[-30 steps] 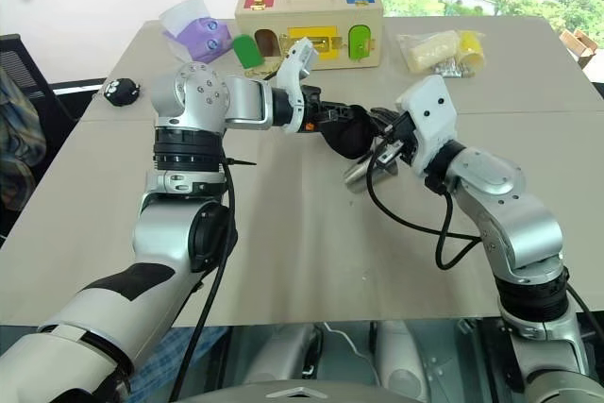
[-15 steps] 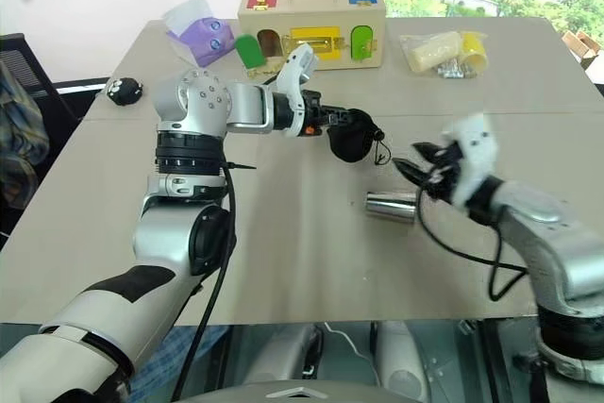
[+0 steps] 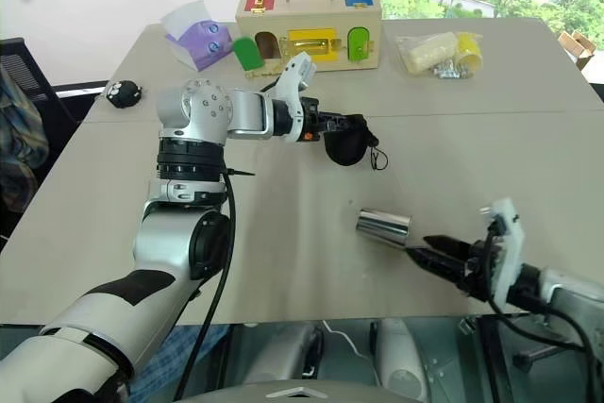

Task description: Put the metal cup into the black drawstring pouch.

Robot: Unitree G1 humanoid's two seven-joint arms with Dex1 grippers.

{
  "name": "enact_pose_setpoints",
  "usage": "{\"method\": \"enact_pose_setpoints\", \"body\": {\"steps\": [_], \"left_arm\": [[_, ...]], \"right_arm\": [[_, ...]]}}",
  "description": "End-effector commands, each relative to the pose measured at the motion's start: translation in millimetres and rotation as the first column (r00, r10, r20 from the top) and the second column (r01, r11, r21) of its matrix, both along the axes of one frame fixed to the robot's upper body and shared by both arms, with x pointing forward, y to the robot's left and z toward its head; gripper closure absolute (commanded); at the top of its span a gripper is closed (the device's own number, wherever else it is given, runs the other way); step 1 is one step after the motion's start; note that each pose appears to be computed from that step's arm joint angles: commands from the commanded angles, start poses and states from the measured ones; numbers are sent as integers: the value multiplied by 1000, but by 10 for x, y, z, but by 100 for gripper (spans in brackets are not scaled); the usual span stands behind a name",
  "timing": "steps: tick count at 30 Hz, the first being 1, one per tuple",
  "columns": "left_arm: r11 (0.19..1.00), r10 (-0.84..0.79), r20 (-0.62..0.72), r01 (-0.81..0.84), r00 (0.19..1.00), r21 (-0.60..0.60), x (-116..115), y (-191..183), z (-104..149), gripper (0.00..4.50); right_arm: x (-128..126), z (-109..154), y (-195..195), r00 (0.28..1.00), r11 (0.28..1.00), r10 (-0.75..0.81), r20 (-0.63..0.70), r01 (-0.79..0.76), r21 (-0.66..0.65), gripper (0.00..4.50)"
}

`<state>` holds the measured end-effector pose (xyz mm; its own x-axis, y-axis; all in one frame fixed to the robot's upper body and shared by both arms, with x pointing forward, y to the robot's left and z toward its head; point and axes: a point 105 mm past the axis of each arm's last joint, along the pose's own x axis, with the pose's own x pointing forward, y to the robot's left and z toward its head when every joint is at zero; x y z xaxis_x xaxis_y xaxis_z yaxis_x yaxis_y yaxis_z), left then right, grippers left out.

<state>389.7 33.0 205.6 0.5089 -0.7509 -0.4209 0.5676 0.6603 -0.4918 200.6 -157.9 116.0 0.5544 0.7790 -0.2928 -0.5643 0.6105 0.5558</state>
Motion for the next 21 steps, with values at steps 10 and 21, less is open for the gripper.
{"method": "enact_pose_setpoints", "body": {"steps": [10,21], "left_arm": [[1000,29,73,-30,997,1,39,82,125,450],[999,38,73,-39,997,4,74,113,113,450]], "right_arm": [[257,24,438,998,989,-35,54,27,147,197],[370,494,500,972,989,-14,233,-21,145,444]]}}
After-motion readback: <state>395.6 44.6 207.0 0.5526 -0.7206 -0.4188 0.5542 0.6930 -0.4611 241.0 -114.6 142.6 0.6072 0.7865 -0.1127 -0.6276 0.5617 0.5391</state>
